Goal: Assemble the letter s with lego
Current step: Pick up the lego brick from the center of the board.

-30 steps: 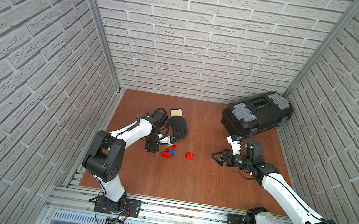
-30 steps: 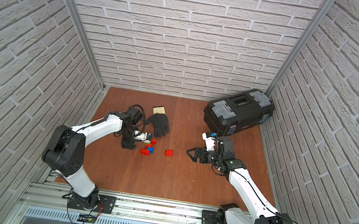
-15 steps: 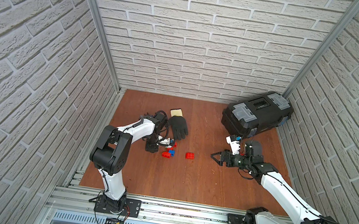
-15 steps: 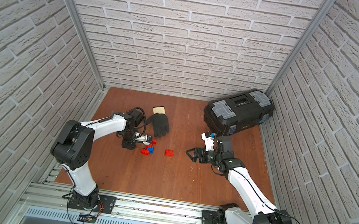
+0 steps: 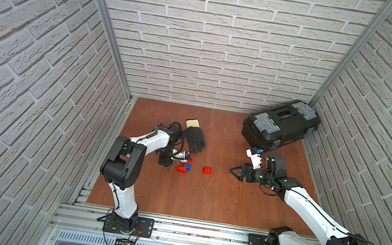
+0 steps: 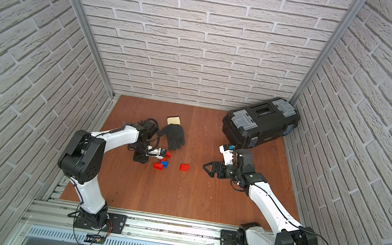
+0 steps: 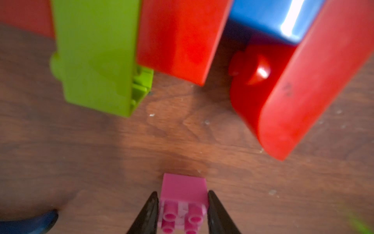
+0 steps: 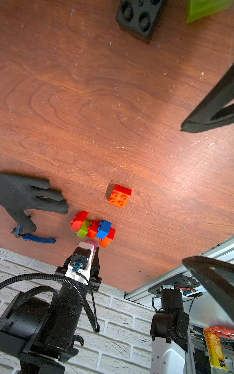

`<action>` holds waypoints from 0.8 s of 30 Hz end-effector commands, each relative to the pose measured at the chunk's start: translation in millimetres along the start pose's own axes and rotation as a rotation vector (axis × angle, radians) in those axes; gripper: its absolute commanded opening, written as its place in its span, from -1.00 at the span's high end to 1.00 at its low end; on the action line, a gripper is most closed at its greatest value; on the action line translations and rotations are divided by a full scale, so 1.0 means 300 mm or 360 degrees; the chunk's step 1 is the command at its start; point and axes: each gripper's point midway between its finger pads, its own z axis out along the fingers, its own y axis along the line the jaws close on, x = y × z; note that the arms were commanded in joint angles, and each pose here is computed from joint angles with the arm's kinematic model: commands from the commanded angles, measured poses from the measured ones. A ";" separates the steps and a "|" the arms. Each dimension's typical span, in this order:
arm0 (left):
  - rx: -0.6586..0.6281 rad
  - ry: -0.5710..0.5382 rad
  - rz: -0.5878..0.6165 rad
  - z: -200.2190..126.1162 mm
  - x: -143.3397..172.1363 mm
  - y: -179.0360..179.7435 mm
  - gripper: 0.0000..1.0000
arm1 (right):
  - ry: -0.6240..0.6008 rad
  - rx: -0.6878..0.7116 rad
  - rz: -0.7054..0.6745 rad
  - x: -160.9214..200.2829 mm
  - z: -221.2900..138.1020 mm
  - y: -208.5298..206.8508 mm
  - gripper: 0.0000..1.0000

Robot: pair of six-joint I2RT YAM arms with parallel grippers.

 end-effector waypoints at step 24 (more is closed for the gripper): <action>0.0007 -0.0160 -0.0753 -0.206 -0.148 -0.042 0.41 | -0.0058 -0.0055 -0.0004 -0.040 0.000 0.019 -0.89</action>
